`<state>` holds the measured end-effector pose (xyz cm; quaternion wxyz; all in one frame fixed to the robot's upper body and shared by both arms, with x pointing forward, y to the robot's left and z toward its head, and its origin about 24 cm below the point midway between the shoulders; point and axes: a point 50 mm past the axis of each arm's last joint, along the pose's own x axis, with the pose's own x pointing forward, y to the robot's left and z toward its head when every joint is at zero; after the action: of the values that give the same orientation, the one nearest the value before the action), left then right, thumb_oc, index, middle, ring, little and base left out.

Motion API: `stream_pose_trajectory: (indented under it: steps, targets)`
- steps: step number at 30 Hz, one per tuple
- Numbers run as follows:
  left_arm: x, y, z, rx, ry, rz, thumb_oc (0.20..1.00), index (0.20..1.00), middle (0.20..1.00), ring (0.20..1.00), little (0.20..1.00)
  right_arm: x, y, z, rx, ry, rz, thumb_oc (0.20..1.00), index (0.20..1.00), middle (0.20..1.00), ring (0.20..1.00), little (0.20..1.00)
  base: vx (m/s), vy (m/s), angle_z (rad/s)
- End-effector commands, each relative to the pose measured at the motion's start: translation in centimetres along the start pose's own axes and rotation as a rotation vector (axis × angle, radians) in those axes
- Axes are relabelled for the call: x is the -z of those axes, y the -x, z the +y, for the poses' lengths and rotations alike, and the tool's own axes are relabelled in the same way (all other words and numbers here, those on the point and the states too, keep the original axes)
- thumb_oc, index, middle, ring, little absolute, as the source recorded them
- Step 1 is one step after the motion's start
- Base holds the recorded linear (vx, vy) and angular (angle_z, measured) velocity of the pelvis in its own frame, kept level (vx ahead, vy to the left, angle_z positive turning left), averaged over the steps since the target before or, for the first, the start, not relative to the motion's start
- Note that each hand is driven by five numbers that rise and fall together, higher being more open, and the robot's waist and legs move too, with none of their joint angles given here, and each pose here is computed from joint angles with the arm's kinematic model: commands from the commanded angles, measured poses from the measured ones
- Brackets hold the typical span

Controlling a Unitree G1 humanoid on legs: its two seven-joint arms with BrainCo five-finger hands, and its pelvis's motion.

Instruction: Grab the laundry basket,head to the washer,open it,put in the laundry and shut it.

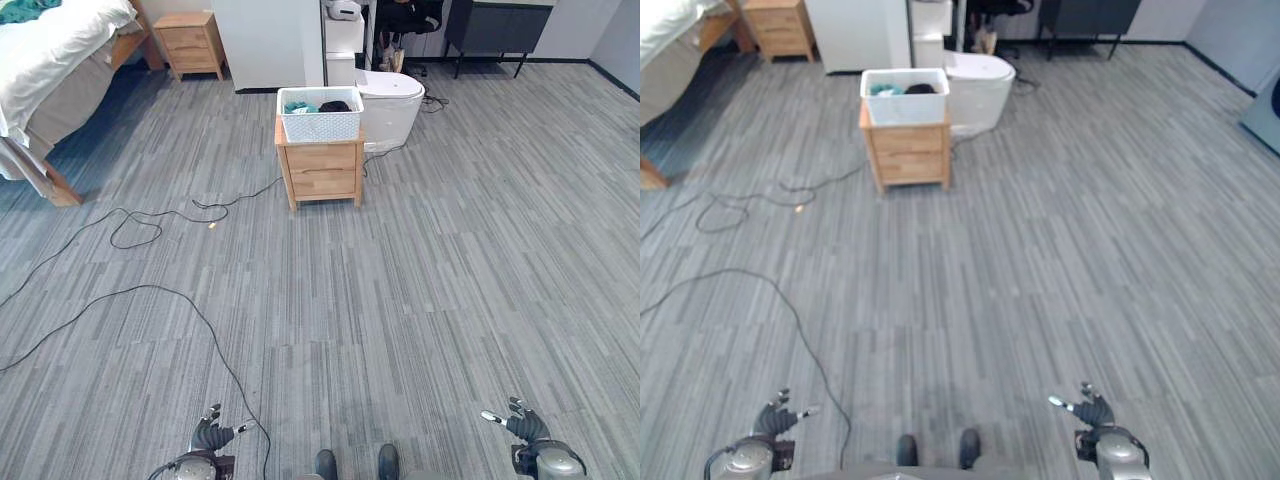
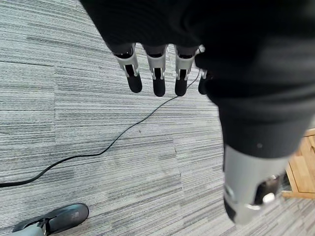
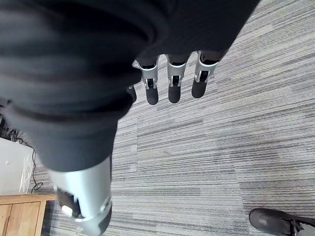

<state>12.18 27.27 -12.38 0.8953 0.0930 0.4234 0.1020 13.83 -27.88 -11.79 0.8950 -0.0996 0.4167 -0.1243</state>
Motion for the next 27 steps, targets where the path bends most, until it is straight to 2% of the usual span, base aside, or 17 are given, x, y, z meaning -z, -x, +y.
stream_pose_trajectory:
  steps: [1,15,27]
  targets:
    - [-1.3,-0.5,1.2,-0.056,0.008,-0.041,1.0,1.0,1.0,1.0,1.0,-1.1,-0.4,-0.4,0.014,0.029,-0.044,1.0,1.0,1.0,1.0,1.0,0.0,0.0,0.0]
    - [-3.3,-0.6,0.9,-0.047,0.057,-0.127,1.0,1.0,1.0,1.0,1.0,-1.9,-0.6,-0.4,0.023,0.017,-0.061,1.0,1.0,1.0,1.0,1.0,0.03,0.04,0.03]
    - [-5.8,-0.7,1.9,-0.087,0.09,-0.217,1.0,1.0,1.0,1.0,1.0,-5.8,-1.2,1.1,-0.013,0.038,-0.186,1.0,1.0,1.0,1.0,1.0,0.04,0.092,-0.1]
